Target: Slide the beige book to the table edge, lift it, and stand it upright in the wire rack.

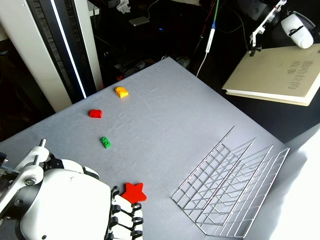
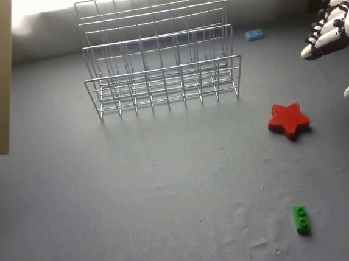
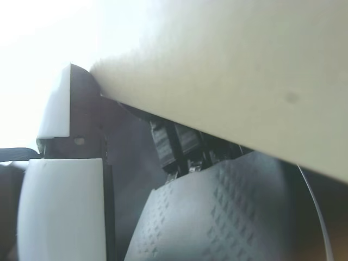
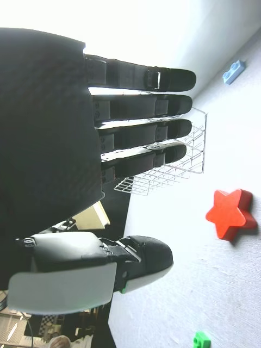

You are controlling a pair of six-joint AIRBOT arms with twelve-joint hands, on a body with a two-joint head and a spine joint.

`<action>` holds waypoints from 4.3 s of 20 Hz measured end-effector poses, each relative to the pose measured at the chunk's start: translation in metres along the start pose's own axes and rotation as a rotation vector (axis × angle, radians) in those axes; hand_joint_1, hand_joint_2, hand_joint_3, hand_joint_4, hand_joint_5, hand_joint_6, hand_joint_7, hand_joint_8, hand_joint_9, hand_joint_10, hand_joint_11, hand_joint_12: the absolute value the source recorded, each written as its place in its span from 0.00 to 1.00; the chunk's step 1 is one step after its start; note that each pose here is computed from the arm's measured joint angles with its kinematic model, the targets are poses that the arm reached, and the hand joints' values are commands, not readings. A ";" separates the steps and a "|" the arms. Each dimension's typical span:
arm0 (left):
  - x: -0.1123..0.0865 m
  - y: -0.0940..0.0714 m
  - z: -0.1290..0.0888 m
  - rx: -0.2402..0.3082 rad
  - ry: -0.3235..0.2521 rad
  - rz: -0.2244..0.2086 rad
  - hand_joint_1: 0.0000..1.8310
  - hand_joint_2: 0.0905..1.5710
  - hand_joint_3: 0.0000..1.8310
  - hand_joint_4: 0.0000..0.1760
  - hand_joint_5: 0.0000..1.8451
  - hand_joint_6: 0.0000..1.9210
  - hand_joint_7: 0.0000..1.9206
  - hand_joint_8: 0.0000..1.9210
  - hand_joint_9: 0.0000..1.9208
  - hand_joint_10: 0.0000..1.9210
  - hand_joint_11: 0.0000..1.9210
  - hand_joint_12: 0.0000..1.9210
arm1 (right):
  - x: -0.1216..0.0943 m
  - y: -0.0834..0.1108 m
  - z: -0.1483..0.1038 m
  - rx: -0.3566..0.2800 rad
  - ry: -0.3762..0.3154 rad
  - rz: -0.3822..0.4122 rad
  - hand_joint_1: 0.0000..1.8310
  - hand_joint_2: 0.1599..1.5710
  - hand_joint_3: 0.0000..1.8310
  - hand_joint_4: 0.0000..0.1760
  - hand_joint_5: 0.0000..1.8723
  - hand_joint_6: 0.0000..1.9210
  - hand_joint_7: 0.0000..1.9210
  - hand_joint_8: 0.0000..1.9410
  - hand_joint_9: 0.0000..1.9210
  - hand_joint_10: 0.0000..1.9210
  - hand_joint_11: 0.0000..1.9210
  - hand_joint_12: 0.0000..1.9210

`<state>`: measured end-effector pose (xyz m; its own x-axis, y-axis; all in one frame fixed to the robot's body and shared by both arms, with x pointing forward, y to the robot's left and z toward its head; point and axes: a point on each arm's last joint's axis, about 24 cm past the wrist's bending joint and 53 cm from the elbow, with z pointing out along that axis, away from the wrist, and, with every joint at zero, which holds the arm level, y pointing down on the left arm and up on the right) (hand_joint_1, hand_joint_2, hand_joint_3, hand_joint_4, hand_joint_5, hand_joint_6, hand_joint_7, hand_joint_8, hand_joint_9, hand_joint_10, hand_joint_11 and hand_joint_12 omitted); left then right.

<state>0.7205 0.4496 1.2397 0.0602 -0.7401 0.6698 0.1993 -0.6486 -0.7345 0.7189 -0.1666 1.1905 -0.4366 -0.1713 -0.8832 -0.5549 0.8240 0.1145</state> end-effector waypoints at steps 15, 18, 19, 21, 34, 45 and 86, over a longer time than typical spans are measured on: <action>0.047 -0.019 -0.003 0.114 0.190 0.060 0.74 0.74 0.00 0.00 0.41 0.60 0.44 0.66 0.43 0.73 0.40 0.75 | -0.016 -0.002 -0.004 0.015 -0.061 0.011 0.09 0.71 0.00 0.00 0.11 0.00 0.11 0.00 0.10 0.00 0.00 0.29; 0.048 -0.024 -0.002 0.150 0.191 0.041 0.74 0.74 0.00 0.00 0.40 0.62 0.44 0.65 0.43 0.74 0.38 0.76 | -0.016 0.001 -0.004 0.008 -0.061 0.021 0.10 0.71 0.00 0.00 0.12 0.00 0.11 0.00 0.11 0.00 0.00 0.34; 0.048 -0.027 -0.003 0.168 0.193 0.018 0.74 0.74 0.00 0.00 0.40 0.63 0.43 0.66 0.42 0.74 0.38 0.76 | -0.016 0.000 -0.005 0.009 -0.062 0.022 0.09 0.71 0.00 0.00 0.12 0.00 0.11 0.00 0.11 0.00 0.00 0.36; 0.051 -0.035 -0.005 0.212 0.209 -0.046 0.74 0.74 0.00 0.00 0.41 0.61 0.45 0.63 0.43 0.73 0.38 0.75 | -0.016 -0.001 -0.005 0.010 -0.061 0.022 0.09 0.71 0.00 0.00 0.11 0.00 0.10 0.00 0.10 0.00 0.00 0.34; 0.080 -0.051 -0.023 0.448 0.312 -0.216 0.74 0.75 0.00 0.00 0.39 0.63 0.42 0.69 0.42 0.75 0.37 0.76 | -0.019 -0.002 -0.006 0.016 -0.077 0.019 0.10 0.71 0.00 0.00 0.12 0.00 0.11 0.00 0.11 0.00 0.00 0.33; 0.128 -0.026 -0.010 0.474 0.445 -0.290 0.74 0.75 0.00 0.00 0.39 0.63 0.41 0.71 0.41 0.76 0.36 0.78 | -0.031 0.000 -0.013 0.024 -0.126 0.014 0.07 0.71 0.00 0.00 0.13 0.00 0.12 0.00 0.12 0.00 0.00 0.37; 0.195 0.094 0.010 0.429 0.505 -0.523 0.74 0.76 0.00 0.00 0.38 0.65 0.41 0.71 0.40 0.77 0.35 0.77 | -0.046 -0.020 -0.031 0.060 -0.184 0.077 0.05 0.71 0.00 0.00 0.13 0.00 0.13 0.00 0.12 0.00 0.00 0.37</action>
<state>0.7609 0.2464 1.3023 -0.5679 -0.4194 0.7082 0.4397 -0.8820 -0.1698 0.7282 -0.1916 1.2432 -0.3362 -0.0095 -0.9418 -0.4792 0.8625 0.1624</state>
